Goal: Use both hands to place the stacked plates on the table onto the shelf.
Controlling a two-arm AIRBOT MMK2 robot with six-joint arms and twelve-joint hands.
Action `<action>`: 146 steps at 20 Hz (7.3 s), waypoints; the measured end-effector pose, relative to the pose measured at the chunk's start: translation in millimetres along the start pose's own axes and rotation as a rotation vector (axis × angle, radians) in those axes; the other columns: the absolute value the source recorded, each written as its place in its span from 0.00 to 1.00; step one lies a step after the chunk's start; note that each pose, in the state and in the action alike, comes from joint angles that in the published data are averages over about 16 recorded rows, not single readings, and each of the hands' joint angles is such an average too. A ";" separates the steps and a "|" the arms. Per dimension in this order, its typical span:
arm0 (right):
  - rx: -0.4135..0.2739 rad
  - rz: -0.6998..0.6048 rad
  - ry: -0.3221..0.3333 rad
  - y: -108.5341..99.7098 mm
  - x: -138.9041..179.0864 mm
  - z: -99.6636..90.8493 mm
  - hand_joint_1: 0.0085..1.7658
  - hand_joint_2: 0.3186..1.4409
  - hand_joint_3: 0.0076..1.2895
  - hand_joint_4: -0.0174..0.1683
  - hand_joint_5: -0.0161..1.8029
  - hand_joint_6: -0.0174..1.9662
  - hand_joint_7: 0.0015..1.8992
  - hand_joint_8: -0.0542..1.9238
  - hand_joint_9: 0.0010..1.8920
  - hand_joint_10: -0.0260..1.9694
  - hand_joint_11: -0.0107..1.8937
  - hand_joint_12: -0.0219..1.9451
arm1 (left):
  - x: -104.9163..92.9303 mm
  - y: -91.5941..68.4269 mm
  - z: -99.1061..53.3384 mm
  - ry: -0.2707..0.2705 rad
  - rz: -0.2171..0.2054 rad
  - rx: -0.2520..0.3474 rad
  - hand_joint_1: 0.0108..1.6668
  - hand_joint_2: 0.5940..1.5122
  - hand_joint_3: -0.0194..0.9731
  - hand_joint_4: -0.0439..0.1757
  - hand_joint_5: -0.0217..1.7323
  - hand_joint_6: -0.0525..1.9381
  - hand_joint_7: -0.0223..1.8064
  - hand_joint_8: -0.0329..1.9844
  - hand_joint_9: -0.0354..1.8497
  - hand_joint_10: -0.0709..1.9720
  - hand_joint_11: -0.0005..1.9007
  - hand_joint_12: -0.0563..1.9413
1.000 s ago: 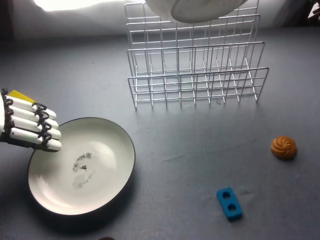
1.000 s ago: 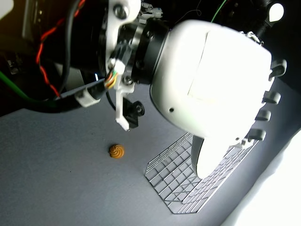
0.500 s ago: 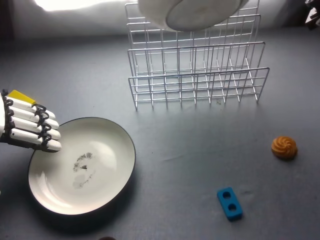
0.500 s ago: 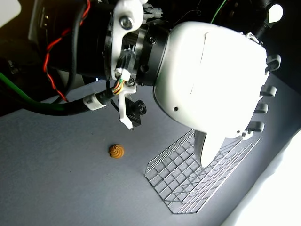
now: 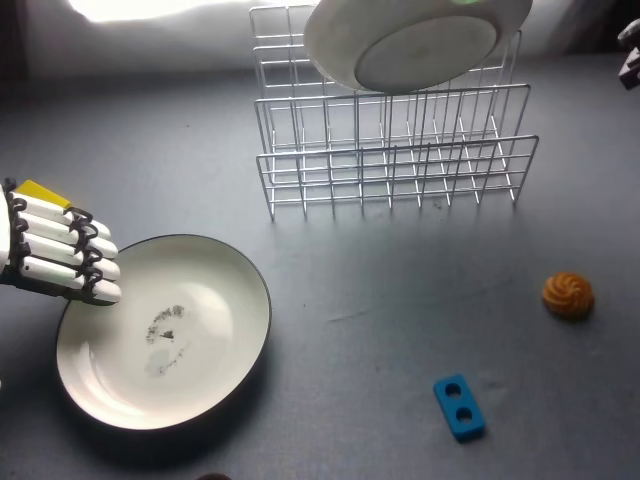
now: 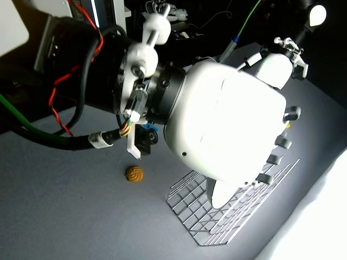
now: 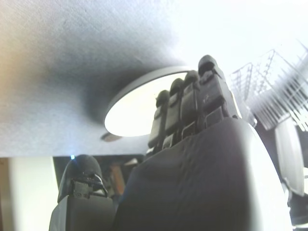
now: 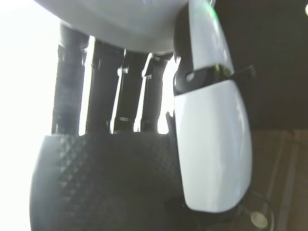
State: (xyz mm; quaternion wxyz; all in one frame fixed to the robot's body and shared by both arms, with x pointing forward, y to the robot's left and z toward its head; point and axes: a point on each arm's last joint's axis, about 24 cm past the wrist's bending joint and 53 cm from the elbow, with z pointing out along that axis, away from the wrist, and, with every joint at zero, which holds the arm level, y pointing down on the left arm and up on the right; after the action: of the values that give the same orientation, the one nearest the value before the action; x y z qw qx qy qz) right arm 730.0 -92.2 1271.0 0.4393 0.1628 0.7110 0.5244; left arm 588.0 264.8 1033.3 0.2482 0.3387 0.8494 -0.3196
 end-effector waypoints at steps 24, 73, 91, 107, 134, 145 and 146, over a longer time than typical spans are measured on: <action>0.128 0.127 -0.039 -61.2 -11.1 24.5 0.69 0.61 0.00 0.09 0.55 0.41 0.62 0.35 0.73 0.03 0.49 0.65 | -1.3 4.0 -0.7 -0.003 0.003 -0.010 0.01 0.57 0.03 0.20 0.06 0.04 0.06 0.02 0.05 0.03 0.02 0.06; -0.243 -0.467 0.069 70.7 42.3 15.0 0.55 0.58 0.00 0.09 0.07 0.02 0.06 0.04 0.06 0.02 0.01 0.16 | 32.1 12.2 6.2 0.046 -0.128 -0.040 0.01 0.57 0.03 0.19 0.06 0.03 0.03 0.01 0.07 0.05 0.01 0.11; -0.337 -0.776 0.197 60.5 189.2 -28.3 0.63 0.54 0.00 0.11 0.02 0.02 0.01 0.04 0.01 0.02 0.02 0.00 | 52.8 19.9 7.0 0.026 -0.374 -0.050 0.01 0.59 0.03 0.20 0.06 0.03 0.01 0.00 0.07 0.03 0.01 0.10; -0.295 -0.792 0.309 -1.7 276.8 -45.4 0.67 0.57 0.01 0.11 0.02 0.02 0.01 0.04 0.01 0.02 0.02 0.03 | 21.2 20.0 6.3 0.014 -0.216 -0.035 0.01 0.59 0.03 0.20 0.06 0.04 0.02 0.01 0.08 0.04 0.01 0.11; -0.240 -0.787 0.293 -22.2 264.1 -49.7 0.69 0.56 0.00 0.11 0.02 0.02 0.01 0.04 0.01 0.02 0.01 0.11 | -6.6 23.2 -6.8 0.002 0.042 -0.057 0.01 0.58 0.03 0.19 0.06 0.03 0.07 0.02 0.06 0.04 0.01 0.09; -0.235 -0.788 0.291 -23.5 261.2 -50.2 0.68 0.56 0.00 0.11 0.02 0.02 0.01 0.04 0.01 0.02 0.01 0.10 | 17.0 28.9 -5.1 0.043 0.026 -0.074 0.01 0.58 0.03 0.19 0.05 0.03 0.05 0.02 0.03 0.03 0.01 0.06; -0.235 -0.788 0.290 -23.6 260.9 -50.2 0.68 0.56 0.00 0.11 0.02 0.02 0.01 0.04 0.01 0.02 0.01 0.10 | 19.9 29.6 -4.6 0.047 0.019 -0.077 0.01 0.58 0.03 0.19 0.05 0.03 0.05 0.01 0.03 0.02 0.01 0.06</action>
State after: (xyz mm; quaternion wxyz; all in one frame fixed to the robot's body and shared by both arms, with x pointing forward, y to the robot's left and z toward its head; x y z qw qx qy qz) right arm 549.0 48.8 1134.8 0.5168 -0.2475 0.7089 0.4113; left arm 595.9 293.1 1012.6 0.2442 0.3443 0.8635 -0.2760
